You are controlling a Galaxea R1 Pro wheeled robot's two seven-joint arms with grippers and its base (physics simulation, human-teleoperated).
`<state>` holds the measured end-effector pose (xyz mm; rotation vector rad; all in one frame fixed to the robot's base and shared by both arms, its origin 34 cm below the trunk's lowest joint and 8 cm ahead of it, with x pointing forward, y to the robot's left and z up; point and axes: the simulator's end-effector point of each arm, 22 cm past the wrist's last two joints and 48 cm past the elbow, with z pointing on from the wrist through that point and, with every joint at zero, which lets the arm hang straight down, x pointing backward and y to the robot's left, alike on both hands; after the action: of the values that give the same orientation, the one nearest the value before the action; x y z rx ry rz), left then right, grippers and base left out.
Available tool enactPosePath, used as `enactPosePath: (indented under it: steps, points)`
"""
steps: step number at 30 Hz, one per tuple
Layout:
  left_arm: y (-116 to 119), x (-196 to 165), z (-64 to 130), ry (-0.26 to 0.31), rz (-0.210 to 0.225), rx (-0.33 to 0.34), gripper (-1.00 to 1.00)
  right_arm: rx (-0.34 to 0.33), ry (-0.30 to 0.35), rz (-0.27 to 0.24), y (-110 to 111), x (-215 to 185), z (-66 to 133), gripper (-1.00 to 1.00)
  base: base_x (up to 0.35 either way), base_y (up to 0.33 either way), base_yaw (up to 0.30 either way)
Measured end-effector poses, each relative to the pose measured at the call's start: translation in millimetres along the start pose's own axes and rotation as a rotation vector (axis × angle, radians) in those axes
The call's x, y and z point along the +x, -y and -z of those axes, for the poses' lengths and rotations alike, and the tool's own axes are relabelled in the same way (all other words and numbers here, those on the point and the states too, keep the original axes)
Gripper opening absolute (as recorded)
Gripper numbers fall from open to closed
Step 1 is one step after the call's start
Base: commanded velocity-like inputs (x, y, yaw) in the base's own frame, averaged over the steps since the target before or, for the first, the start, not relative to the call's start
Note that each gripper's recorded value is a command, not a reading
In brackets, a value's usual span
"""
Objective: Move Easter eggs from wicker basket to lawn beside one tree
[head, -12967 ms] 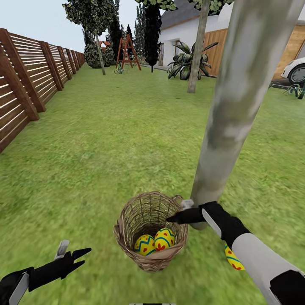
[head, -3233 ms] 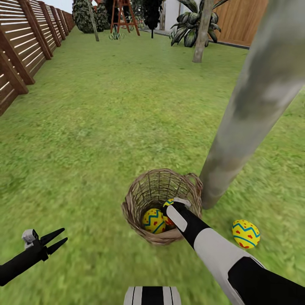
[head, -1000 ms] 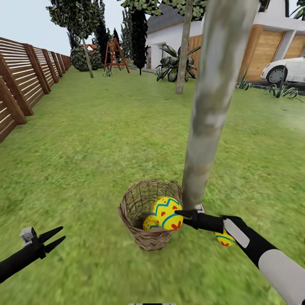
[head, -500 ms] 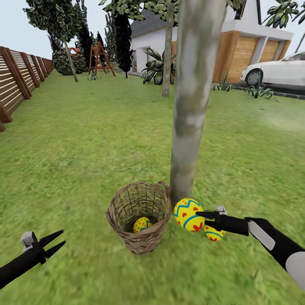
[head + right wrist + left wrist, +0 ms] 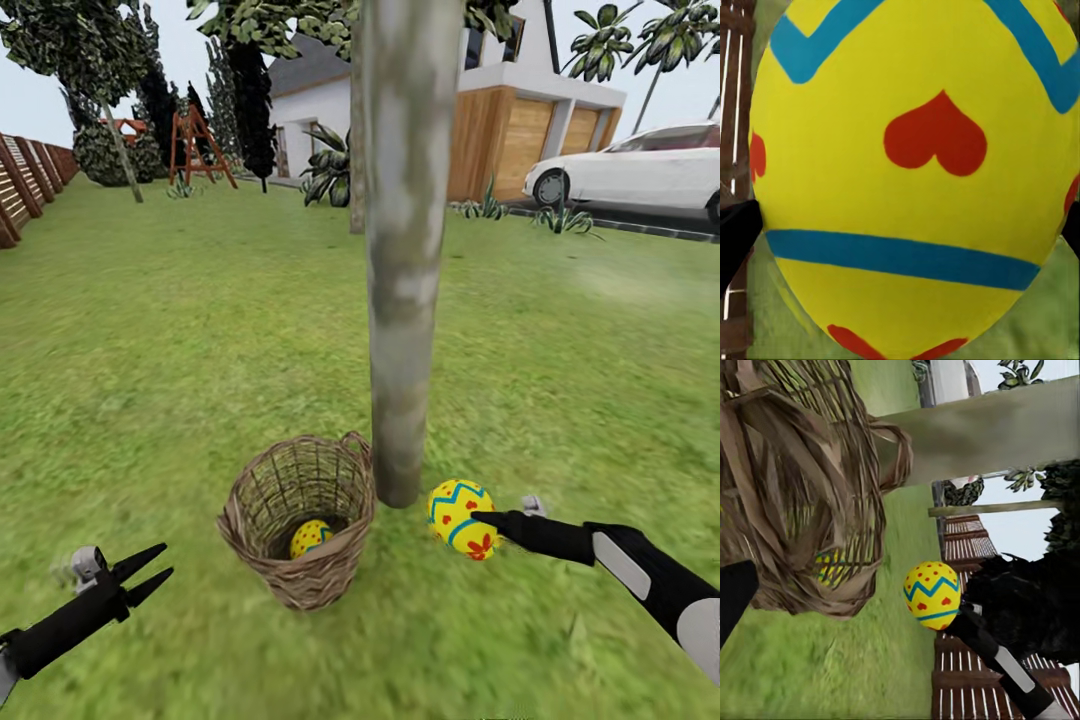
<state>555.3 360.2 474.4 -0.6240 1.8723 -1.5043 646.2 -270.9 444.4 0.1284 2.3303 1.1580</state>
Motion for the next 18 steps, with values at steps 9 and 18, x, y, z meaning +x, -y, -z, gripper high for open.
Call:
enactPosePath:
  steps: [9,18]
  points:
    - [2,22,-22.9,-0.005,0.012,0.040,1.00,0.358,0.150,0.086,90,-24,25.6,-1.00,0.000,0.000,-0.274]
    - [16,43,-49.8,-0.017,0.026,0.100,1.00,0.400,0.072,0.182,98,-12,27.2,-1.00,0.000,0.000,-0.221]
